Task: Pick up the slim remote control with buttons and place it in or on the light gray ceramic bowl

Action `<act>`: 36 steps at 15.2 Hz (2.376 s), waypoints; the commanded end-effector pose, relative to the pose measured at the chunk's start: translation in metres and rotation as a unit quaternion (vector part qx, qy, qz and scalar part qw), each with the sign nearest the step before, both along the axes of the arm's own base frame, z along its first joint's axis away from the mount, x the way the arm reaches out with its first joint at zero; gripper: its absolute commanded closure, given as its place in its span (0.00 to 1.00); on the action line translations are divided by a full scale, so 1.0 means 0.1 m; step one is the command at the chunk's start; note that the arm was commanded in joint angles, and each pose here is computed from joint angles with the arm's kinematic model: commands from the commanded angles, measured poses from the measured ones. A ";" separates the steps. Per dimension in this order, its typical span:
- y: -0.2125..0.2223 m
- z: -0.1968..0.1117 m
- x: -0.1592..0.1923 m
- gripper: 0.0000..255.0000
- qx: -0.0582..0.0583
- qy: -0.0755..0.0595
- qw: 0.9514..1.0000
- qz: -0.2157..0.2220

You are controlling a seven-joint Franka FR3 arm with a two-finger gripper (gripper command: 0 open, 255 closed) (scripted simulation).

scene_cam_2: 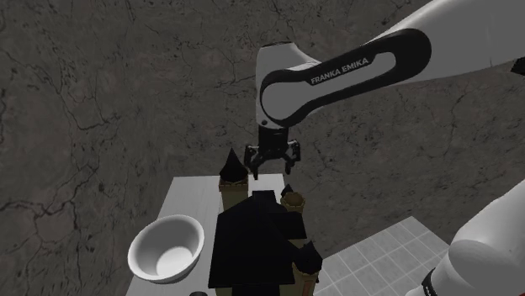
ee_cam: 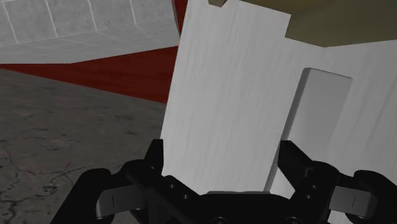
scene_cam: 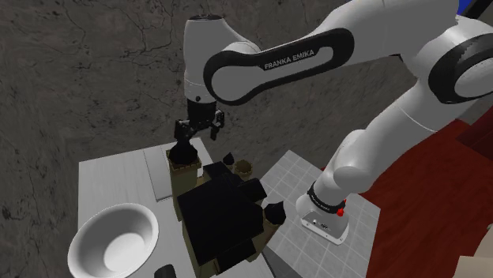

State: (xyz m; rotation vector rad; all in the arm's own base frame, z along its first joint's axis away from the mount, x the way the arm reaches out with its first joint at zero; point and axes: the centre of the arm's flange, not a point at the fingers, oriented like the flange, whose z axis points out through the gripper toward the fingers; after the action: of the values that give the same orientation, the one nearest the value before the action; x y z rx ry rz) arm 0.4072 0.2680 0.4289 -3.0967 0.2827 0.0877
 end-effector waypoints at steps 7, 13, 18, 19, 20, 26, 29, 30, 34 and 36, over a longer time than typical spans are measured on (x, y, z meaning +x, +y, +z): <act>0.90 -0.44 0.47 0.00 -0.021 -0.022 1.000 -0.008; 1.17 -0.74 0.62 0.00 -0.028 -0.029 0.999 -0.010; 1.17 -0.98 0.62 0.00 -0.028 -0.029 0.999 -0.010; 1.17 -0.98 0.62 0.00 -0.028 -0.029 0.999 -0.010; 1.17 -0.98 0.62 0.00 -0.028 -0.029 0.999 -0.010; 1.16 -0.98 0.56 1.00 -0.027 -0.029 0.999 -0.010; 1.19 -0.93 0.60 1.00 -0.028 -0.030 0.999 -0.011; 1.20 -0.93 0.57 1.00 -0.028 -0.030 0.999 -0.011; 1.23 -0.91 0.58 1.00 -0.028 -0.031 0.999 -0.012; 1.17 -0.93 0.62 1.00 -0.028 -0.029 0.999 -0.010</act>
State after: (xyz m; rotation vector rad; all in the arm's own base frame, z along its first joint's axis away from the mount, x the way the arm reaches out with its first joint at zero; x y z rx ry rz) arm 0.4743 0.3853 0.3434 -3.0428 0.4661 0.0919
